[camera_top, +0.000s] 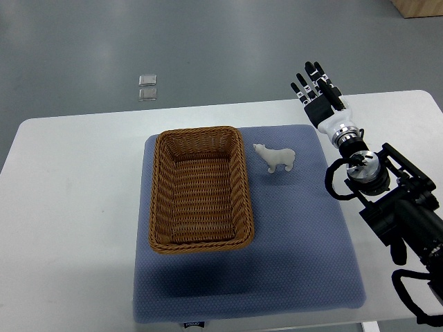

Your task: Place white bear in brown basket with right hand

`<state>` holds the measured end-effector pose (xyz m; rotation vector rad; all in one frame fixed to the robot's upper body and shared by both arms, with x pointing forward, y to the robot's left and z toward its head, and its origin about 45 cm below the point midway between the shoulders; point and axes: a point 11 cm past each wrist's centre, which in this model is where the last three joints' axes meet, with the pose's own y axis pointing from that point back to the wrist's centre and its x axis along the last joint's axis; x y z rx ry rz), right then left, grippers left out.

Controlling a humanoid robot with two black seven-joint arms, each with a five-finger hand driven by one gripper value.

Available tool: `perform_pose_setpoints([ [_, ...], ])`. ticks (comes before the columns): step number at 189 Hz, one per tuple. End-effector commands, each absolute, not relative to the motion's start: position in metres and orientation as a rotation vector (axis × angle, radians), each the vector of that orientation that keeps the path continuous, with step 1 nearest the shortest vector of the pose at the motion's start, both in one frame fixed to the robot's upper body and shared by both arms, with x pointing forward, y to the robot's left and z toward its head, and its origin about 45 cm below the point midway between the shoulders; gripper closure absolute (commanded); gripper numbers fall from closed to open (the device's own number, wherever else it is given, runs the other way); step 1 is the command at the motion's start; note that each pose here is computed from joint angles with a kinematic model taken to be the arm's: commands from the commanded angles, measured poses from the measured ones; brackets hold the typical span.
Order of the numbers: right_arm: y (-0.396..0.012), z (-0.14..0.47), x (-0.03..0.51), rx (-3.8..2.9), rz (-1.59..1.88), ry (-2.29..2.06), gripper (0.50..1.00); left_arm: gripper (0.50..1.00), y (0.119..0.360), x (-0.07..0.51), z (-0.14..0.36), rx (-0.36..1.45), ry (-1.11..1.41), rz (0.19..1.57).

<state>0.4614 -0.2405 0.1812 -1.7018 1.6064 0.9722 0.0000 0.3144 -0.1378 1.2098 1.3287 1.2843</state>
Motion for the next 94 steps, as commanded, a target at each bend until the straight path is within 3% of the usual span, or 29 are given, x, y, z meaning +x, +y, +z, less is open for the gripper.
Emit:
perform_pose_setpoints([
  [1,-0.241,0.181,0.461,-1.702,0.973,1.607,0.572,0.5,0.314,0.0,-0.138,1.21,1.328,1.284],
  [94,-0.233,0.194,0.469,-1.996,0.862,1.655,0.572,0.5,0.314,0.0,-0.138,1.208,1.33,1.284],
])
